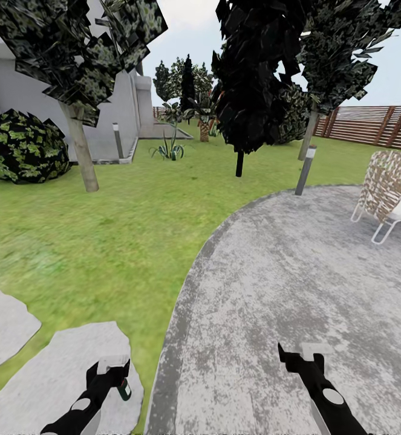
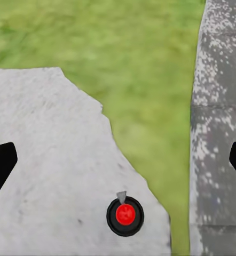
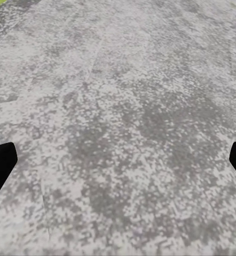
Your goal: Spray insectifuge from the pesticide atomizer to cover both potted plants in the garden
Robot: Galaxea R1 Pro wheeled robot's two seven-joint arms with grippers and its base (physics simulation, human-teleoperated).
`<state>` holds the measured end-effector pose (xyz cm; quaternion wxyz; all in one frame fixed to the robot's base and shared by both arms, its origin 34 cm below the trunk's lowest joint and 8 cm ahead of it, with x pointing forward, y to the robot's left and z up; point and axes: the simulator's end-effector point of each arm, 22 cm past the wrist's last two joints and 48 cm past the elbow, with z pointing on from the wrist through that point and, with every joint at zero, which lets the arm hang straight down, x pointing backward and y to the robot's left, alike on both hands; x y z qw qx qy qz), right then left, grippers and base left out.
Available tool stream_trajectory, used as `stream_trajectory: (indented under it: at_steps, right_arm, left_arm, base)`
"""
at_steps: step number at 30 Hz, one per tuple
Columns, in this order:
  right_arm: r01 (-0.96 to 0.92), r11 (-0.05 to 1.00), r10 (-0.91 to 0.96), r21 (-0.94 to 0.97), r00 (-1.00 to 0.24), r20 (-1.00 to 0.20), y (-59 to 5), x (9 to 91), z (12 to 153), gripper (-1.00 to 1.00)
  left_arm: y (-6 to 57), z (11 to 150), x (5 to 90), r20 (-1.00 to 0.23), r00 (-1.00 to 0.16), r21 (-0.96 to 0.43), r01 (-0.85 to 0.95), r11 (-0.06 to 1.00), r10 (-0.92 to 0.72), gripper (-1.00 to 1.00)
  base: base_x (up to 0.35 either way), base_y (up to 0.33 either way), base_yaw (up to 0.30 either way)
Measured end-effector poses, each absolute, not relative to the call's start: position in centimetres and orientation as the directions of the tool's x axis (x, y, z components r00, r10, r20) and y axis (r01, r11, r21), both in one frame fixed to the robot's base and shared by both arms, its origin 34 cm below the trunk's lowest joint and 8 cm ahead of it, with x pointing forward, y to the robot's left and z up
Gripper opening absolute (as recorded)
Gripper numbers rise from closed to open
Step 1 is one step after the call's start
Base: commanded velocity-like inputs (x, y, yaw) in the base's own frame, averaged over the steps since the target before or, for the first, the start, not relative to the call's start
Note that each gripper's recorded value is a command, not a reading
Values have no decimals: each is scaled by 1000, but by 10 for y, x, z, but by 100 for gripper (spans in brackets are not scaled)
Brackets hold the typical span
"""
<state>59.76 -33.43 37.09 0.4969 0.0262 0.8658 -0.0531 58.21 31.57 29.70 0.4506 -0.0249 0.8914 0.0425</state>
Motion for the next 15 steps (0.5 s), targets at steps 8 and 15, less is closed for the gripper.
stream_trajectory:
  at_steps: [8,15]
  right_arm:
    - [102,993,-5,-66,-512,-859,-336,592,351,100]
    - [101,992,-4,-70,-545,-838,-336,585,330,100]
  left_arm:
    - [316,277,576,-801,-598,54,-83,995,-6,100]
    - [315,257,566,-777,-629,57,-80,995,-6,100]
  base:
    - [0,0,0]
    - [0,0,0]
